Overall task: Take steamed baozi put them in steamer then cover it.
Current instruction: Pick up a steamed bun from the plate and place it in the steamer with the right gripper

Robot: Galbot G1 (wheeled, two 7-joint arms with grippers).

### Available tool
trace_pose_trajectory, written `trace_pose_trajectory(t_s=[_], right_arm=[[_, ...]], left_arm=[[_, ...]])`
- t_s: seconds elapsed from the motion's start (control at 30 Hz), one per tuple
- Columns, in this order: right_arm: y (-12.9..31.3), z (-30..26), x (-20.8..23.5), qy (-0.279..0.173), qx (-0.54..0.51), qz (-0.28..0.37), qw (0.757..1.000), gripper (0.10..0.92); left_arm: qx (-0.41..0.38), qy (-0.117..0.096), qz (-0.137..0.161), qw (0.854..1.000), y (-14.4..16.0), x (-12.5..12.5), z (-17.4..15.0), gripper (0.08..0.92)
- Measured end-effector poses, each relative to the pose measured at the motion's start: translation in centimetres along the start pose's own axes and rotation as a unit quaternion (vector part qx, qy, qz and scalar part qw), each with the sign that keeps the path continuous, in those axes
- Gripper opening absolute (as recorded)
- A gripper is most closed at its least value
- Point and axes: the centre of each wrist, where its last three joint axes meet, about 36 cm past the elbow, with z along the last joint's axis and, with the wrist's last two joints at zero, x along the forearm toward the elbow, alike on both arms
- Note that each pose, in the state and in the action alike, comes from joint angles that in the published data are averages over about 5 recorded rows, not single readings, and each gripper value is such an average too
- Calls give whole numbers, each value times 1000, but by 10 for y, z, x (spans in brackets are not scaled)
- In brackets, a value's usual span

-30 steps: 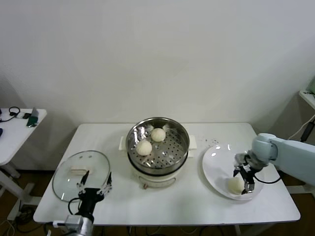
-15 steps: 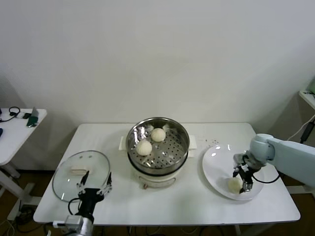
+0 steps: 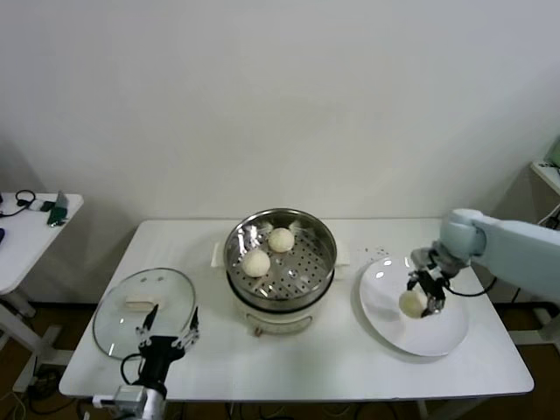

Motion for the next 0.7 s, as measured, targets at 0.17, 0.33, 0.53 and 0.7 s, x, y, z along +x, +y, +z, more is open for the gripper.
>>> trace_pose_trajectory(t_s=[0.17, 0.33, 0.53, 0.7], right_arm=[[-27, -31, 58, 17, 97, 23, 995, 710], [-47, -78, 103, 30, 199, 40, 979, 712], [-61, -139, 136, 40, 314, 50, 947, 712], [-70, -184, 147, 47, 395, 51, 916, 712]], left_arm=[[1, -1, 1, 1000, 0, 0, 0, 823], [3, -1, 1, 1000, 0, -1, 2, 823], [7, 0, 0, 1000, 0, 1, 1, 823], [9, 1, 2, 1000, -1, 1, 1, 823]])
